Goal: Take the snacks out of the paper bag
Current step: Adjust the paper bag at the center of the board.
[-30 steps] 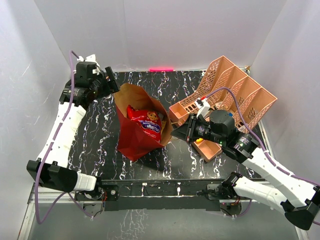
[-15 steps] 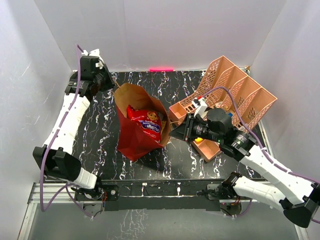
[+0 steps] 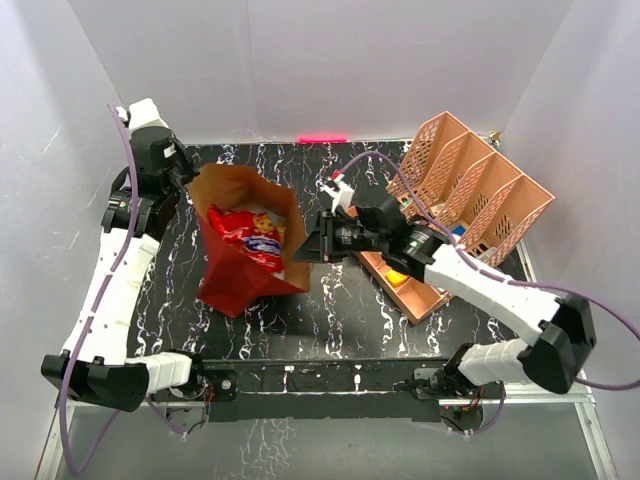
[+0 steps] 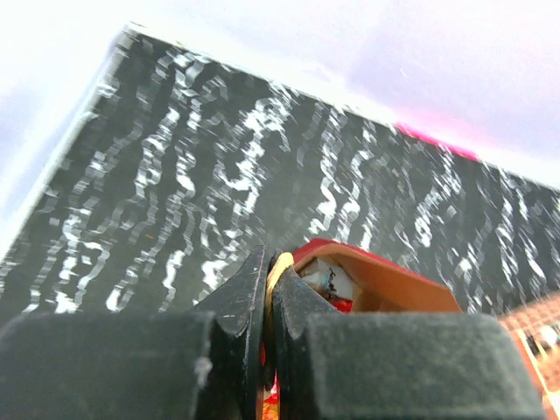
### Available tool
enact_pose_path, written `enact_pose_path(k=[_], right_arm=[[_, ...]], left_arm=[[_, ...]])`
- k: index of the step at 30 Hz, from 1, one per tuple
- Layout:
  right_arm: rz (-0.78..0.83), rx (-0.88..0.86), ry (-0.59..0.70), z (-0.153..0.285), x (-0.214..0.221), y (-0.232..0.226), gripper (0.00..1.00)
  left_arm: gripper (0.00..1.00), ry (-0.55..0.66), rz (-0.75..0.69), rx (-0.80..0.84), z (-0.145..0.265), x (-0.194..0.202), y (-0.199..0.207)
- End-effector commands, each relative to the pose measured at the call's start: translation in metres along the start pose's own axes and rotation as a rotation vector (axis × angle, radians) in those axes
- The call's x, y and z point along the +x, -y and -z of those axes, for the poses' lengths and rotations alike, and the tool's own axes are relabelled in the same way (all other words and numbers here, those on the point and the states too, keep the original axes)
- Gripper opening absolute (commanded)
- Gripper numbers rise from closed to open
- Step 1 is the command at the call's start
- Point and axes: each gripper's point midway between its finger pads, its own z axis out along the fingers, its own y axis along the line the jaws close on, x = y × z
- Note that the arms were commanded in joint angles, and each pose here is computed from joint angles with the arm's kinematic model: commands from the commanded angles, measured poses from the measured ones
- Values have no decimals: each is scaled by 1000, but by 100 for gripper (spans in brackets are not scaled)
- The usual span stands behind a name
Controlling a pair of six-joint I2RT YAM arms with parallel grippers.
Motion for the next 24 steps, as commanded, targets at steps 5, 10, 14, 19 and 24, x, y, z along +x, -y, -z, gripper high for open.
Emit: enact_pose_path(k=[5,10,14,19,24], right_arm=[[61,-304,67,-58,-27,-80,13],[14,-315,0,-110,7,-74,13],[-17,-289,-115,-137,50,-49,13],[-45,-212,-130,-129,76,-16,13],[-37,-152,-156,-118,89,0,13]], left_arm=[[0,488,12,-251,60,-143,-45],[0,372,-35,13,52,-97,-6],[0,203,-91,312,59,-24,34],[0,96,-121,424,88,27,31],[0,54,-144,407,103,48,15]])
